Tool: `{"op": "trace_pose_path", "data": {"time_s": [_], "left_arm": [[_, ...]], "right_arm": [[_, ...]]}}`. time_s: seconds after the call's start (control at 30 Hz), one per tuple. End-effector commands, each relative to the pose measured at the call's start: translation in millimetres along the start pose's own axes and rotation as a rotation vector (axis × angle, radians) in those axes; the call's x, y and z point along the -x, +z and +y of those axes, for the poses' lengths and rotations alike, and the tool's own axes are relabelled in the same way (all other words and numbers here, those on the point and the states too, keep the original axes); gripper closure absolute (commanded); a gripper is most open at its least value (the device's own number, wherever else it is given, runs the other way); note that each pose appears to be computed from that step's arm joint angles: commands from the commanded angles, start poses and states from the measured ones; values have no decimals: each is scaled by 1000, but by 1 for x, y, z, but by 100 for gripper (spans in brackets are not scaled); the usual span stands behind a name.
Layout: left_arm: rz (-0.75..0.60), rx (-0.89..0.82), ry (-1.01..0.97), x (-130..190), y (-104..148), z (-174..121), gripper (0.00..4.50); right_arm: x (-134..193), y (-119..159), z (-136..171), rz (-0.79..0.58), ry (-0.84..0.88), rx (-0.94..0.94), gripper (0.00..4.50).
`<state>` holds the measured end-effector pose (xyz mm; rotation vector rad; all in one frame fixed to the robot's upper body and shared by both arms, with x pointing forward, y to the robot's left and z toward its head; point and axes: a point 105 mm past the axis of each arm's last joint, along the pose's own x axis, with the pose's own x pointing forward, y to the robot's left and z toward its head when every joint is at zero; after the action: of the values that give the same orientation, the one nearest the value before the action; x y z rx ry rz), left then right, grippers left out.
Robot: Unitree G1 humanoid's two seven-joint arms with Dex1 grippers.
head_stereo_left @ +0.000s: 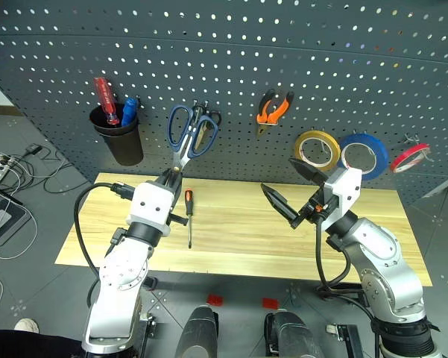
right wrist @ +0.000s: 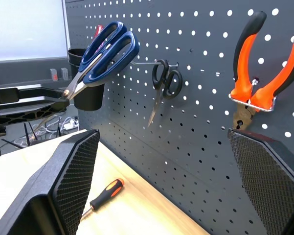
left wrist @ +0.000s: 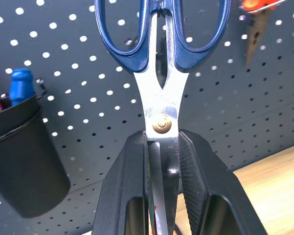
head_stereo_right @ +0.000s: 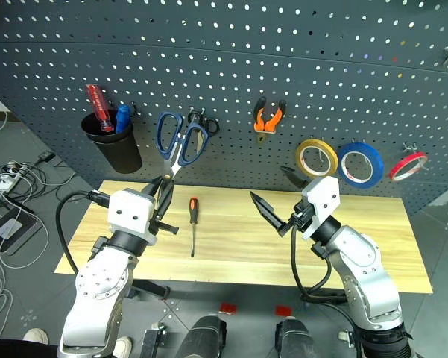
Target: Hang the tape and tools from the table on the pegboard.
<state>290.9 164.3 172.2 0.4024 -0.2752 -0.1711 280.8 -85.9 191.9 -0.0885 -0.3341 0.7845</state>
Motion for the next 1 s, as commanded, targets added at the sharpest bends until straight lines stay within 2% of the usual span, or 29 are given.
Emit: {"op": "trace_pose_path", "data": {"time_s": [0.03,0.4,0.87,1.0], "left_arm": [[-52,-1,6,-4,12,3,395],[2,64,-83,-10,-3,-14,395],[93,72,-68,-21,-18,-9,395],[85,68,-66,-22,-17,-8,259]], "right_arm": [[-1,11,-1,-43,-1,6,0],[0,15,-1,-42,-22,14,0],[0,17,-1,-25,-42,10,0],[1,16,-2,-20,-47,9,0]]}}
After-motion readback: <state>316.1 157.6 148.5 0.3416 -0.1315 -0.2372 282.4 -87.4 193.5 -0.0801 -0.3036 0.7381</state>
